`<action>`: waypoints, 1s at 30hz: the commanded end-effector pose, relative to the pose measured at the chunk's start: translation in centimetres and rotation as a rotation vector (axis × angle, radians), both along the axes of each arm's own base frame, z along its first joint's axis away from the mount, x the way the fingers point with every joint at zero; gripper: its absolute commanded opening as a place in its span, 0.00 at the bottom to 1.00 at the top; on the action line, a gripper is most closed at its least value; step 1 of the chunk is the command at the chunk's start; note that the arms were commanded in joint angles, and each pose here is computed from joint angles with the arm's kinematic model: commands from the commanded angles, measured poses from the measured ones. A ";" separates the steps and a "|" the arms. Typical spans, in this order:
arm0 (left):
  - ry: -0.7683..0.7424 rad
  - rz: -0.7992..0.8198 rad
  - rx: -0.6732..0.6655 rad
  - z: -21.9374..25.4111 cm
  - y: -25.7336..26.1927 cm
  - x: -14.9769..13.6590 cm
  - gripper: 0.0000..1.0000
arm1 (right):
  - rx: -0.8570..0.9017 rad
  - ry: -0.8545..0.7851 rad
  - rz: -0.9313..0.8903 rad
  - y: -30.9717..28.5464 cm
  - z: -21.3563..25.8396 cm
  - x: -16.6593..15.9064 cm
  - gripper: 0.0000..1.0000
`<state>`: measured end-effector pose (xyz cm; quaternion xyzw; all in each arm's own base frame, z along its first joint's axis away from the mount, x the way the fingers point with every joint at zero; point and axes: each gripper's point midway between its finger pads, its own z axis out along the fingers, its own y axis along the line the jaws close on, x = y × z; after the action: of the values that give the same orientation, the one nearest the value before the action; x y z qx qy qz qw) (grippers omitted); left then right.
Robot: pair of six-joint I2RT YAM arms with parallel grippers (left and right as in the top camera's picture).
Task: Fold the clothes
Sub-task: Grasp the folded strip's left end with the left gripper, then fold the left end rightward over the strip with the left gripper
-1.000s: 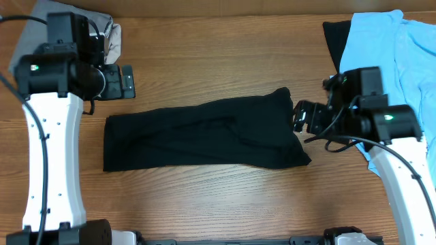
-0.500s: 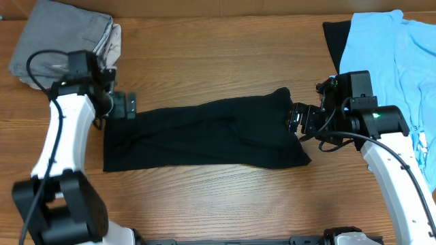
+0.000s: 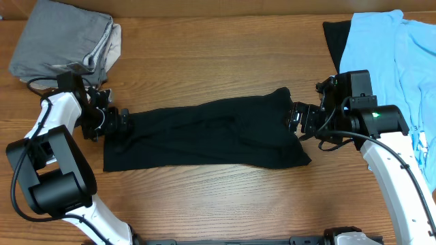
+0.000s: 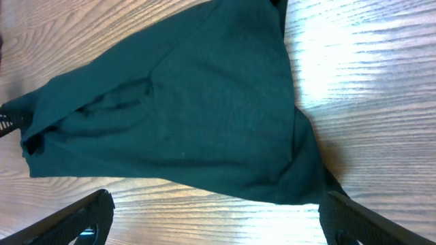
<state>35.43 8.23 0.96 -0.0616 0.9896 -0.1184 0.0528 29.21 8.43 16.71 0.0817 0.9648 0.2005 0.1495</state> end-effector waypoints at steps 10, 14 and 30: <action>0.164 0.070 -0.027 -4.1 -0.4 -2.1 0.04 | -0.009 -0.005 -0.001 -0.1 -0.1 0.1 0.96; 0.145 0.112 -0.040 -2.4 -0.3 -0.4 0.04 | -0.007 -0.011 -0.003 -0.1 -0.1 0.4 0.89; 0.067 -0.044 -0.032 10.6 -5.3 5.0 0.04 | -0.010 0.043 -0.006 0.0 -1.7 0.6 0.87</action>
<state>39.67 5.49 10.33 -0.0702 0.9895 -0.1258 0.0068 29.84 8.37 15.40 0.0872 0.9677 0.1945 0.1345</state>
